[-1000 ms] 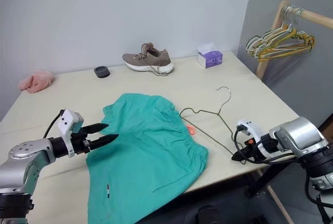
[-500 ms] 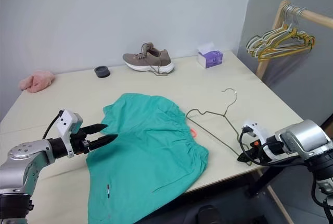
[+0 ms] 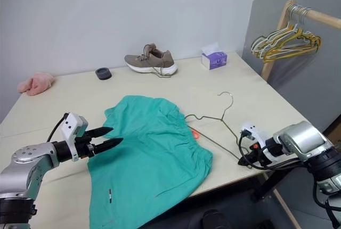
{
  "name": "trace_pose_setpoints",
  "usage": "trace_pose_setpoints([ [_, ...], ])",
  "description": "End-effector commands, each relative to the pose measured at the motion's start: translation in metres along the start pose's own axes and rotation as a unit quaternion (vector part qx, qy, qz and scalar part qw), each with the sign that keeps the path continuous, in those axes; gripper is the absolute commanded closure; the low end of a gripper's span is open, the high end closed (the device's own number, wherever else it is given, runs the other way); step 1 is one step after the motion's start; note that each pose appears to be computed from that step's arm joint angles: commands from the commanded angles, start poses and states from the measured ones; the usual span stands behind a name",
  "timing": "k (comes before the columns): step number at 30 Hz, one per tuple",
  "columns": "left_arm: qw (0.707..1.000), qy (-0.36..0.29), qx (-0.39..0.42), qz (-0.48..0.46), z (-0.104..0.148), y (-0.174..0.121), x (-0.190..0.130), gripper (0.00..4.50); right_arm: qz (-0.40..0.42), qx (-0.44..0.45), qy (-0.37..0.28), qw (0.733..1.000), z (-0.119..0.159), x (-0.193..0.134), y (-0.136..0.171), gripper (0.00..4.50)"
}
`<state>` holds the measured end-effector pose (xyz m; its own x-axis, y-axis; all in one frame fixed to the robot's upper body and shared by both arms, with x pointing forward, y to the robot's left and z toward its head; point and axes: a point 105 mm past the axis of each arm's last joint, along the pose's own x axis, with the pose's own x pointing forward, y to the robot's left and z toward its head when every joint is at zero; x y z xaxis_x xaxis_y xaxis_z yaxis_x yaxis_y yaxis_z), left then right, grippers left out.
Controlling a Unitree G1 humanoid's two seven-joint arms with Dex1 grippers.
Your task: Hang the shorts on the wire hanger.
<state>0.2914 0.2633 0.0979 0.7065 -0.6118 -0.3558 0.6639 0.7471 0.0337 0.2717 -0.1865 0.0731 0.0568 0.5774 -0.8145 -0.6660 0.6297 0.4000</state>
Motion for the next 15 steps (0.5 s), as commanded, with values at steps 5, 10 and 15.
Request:
trace_pose_setpoints([
  [5, 1.0, -0.011, 0.024, 0.017, 0.011, 0.003, -0.004, 1.1, 0.044, -0.094, 0.012, 0.995, 0.009, -0.017, 0.029, 4.5],
  [10, 0.999, -0.012, 0.024, 0.017, 0.011, 0.003, -0.002, 1.1, 0.019, -0.087, 0.016, 0.996, 0.006, 0.003, 0.023, 4.5],
  [15, 0.999, -0.009, 0.026, 0.016, 0.01, 0.002, -0.002, 1.1, -0.022, -0.064, 0.009, 0.998, 0.007, 0.007, 0.005, 4.5],
])
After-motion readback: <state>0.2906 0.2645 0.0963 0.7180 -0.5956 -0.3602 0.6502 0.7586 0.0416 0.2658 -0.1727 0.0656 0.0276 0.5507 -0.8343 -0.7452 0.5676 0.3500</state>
